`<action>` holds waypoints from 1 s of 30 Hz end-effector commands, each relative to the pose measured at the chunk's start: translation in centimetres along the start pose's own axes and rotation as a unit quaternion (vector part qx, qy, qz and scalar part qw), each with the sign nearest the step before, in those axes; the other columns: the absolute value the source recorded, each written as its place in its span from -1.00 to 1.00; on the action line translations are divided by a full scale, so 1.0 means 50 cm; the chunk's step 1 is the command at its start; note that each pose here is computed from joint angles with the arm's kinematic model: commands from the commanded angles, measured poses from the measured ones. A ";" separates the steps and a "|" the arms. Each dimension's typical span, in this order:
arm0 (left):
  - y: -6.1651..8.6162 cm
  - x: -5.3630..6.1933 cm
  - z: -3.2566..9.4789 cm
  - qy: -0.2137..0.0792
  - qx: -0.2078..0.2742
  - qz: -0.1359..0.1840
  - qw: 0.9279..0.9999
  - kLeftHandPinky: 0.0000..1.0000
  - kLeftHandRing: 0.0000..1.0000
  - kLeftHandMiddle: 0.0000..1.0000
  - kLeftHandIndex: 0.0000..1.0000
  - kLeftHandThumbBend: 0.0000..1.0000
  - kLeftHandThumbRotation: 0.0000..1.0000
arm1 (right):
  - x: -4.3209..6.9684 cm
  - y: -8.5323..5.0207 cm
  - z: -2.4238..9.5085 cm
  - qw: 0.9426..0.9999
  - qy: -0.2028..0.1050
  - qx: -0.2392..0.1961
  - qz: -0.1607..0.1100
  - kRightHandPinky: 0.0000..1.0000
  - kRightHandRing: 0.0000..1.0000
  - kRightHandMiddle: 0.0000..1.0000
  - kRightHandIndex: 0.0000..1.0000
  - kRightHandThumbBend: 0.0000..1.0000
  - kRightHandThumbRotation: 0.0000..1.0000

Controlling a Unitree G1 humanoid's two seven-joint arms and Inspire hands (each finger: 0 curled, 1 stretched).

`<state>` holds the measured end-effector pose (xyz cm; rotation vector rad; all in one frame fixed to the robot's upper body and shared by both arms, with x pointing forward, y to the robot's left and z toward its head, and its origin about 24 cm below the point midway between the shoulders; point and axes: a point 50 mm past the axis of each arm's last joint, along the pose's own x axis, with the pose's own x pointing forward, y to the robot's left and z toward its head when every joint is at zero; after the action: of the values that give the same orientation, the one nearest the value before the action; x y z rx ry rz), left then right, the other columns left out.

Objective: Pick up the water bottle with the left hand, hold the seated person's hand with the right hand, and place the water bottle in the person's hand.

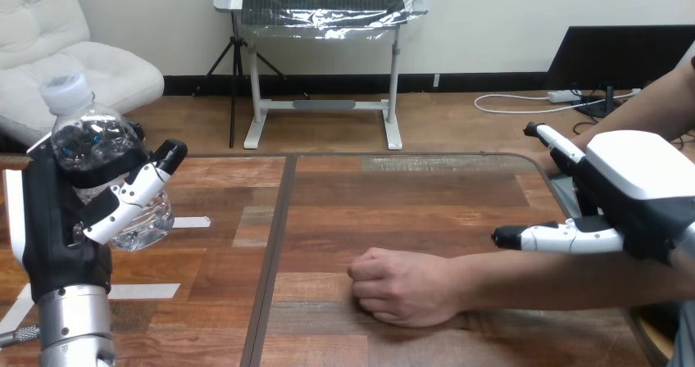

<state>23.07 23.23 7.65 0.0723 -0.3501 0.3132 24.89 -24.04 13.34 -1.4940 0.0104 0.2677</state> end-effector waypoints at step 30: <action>-0.015 0.024 0.044 -0.061 -0.015 -0.011 0.998 -0.53 -0.42 -0.32 -0.21 0.16 -1.00 | 0.007 -0.017 0.037 0.999 -0.024 -0.017 -0.038 -0.99 -0.89 -0.72 1.00 0.98 1.00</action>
<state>23.07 23.22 7.65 0.0718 -0.3500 0.3112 24.69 -22.76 12.62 -1.5171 0.0017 0.2804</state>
